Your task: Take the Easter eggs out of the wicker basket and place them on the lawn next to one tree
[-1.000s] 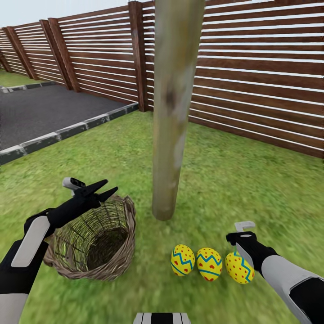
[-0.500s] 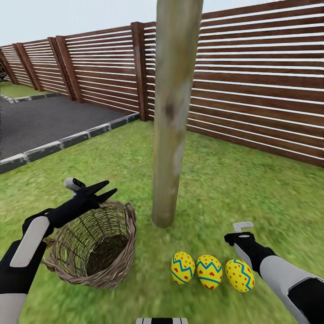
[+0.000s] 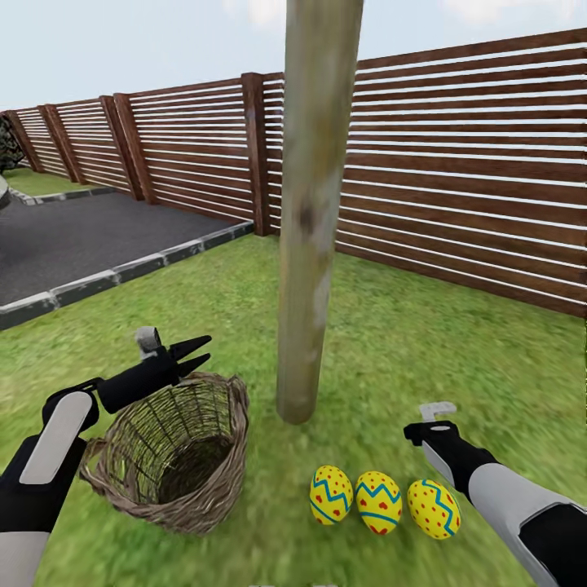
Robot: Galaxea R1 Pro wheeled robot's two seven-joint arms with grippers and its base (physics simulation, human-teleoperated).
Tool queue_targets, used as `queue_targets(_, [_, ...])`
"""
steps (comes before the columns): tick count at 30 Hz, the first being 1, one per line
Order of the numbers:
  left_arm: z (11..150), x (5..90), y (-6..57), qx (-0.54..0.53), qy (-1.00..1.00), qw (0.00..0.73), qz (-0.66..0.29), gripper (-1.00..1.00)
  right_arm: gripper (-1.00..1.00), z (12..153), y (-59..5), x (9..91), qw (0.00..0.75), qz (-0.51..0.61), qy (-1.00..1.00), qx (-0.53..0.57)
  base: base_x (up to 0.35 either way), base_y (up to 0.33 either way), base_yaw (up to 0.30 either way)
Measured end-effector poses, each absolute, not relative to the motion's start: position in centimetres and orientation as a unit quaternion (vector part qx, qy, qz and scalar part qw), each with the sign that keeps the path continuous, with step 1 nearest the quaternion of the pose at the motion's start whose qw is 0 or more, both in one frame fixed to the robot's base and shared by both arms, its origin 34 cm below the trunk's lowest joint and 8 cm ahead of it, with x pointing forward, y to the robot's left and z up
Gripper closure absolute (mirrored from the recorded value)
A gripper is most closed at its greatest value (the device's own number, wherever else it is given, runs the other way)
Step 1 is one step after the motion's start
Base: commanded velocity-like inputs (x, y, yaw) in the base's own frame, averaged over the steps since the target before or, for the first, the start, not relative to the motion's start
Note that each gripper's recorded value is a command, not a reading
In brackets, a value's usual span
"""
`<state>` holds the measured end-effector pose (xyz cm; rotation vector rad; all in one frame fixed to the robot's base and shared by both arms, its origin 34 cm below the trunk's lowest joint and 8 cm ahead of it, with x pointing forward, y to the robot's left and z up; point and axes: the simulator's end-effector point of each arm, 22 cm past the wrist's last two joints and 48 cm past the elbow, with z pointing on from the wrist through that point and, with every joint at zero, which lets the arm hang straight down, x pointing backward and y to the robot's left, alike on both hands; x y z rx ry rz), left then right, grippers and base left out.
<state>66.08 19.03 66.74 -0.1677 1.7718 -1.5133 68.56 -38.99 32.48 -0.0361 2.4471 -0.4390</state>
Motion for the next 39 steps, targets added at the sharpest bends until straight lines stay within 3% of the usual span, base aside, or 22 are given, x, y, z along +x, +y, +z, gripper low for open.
queue_targets(7, [68.4,65.7,19.1,-0.059,0.694,0.402,-0.594,-1.00,-1.00,34.2,-38.9,69.0,0.334,-0.167,0.927,-0.012,-0.254,0.000,0.000])
queue_targets(24, [71.2,64.9,20.1,-0.047,0.702,0.429,-0.566,-1.00,-1.00,38.7,-38.9,70.0,0.367,-0.166,0.915,-0.006,-0.008,0.000,0.000])
queue_targets(39, [69.0,65.6,32.0,-0.063,0.799,0.455,-0.388,-1.00,-1.00,42.5,-39.0,70.7,0.387,-0.168,0.907,-0.002,0.000,0.000,0.000])
